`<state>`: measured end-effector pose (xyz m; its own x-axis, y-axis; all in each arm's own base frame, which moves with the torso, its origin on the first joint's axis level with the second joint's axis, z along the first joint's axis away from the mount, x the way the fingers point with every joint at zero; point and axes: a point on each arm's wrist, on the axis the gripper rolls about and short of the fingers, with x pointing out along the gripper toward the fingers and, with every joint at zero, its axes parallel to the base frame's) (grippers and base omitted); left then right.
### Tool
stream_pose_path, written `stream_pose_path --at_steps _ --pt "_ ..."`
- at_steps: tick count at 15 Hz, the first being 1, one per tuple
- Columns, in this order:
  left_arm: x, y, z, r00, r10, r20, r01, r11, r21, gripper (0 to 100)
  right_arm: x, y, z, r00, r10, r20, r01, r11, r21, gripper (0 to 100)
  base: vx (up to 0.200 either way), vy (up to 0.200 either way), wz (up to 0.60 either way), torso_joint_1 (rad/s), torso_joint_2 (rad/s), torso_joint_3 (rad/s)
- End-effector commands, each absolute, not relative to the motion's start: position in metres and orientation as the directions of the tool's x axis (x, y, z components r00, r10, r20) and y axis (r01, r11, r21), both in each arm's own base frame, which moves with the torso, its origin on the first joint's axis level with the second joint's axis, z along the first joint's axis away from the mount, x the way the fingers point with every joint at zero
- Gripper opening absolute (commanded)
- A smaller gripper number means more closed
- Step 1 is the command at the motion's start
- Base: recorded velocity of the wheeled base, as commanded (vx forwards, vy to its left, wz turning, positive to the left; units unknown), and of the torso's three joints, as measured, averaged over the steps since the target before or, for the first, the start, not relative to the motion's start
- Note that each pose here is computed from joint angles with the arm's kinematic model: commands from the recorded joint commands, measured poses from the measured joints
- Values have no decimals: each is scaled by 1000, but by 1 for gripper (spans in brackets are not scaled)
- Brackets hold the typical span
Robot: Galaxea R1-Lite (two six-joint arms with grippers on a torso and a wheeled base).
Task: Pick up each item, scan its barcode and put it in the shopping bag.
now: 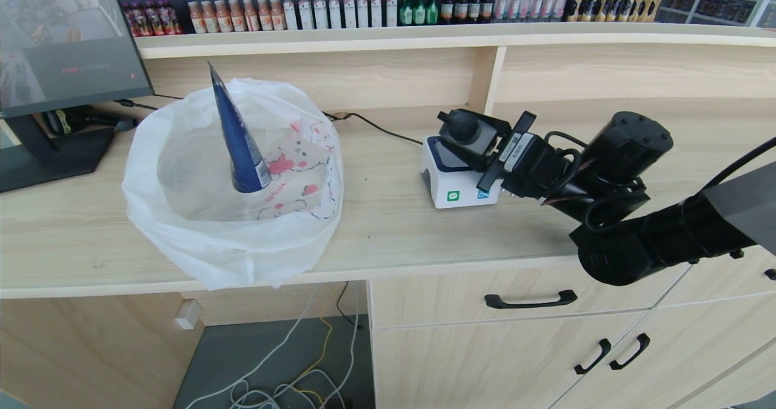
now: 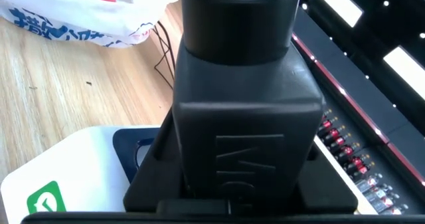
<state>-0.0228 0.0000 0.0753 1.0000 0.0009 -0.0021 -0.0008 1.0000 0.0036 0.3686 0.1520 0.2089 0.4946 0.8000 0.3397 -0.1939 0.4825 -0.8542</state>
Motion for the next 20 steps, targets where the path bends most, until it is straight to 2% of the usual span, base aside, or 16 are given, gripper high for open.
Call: stream_pose_path --at_steps 1,9,14,17,20 --pt "-23 0 75 1000 0 -2 0 1000 3 100 369 151 207 499 800 335 -198 481 -854 0 0 0 0 0 0 0" --pt "-23 0 75 1000 2 -2 -2 1000 3 100 368 150 206 502 800 329 -208 481 -852 0 0 0 0 0 0 0" --pt "-23 0 75 1000 2 -2 -2 1000 3 100 352 143 238 504 765 400 -192 551 -812 0 0 0 0 0 0 0" --pt "-23 0 75 1000 2 -2 -2 1000 3 100 332 135 253 498 760 417 -238 582 -778 0 0 0 0 0 0 0" --pt "-23 0 75 1000 2 -2 -2 1000 5 100 300 119 266 548 712 439 -302 657 -691 0 0 0 0 0 0 0"
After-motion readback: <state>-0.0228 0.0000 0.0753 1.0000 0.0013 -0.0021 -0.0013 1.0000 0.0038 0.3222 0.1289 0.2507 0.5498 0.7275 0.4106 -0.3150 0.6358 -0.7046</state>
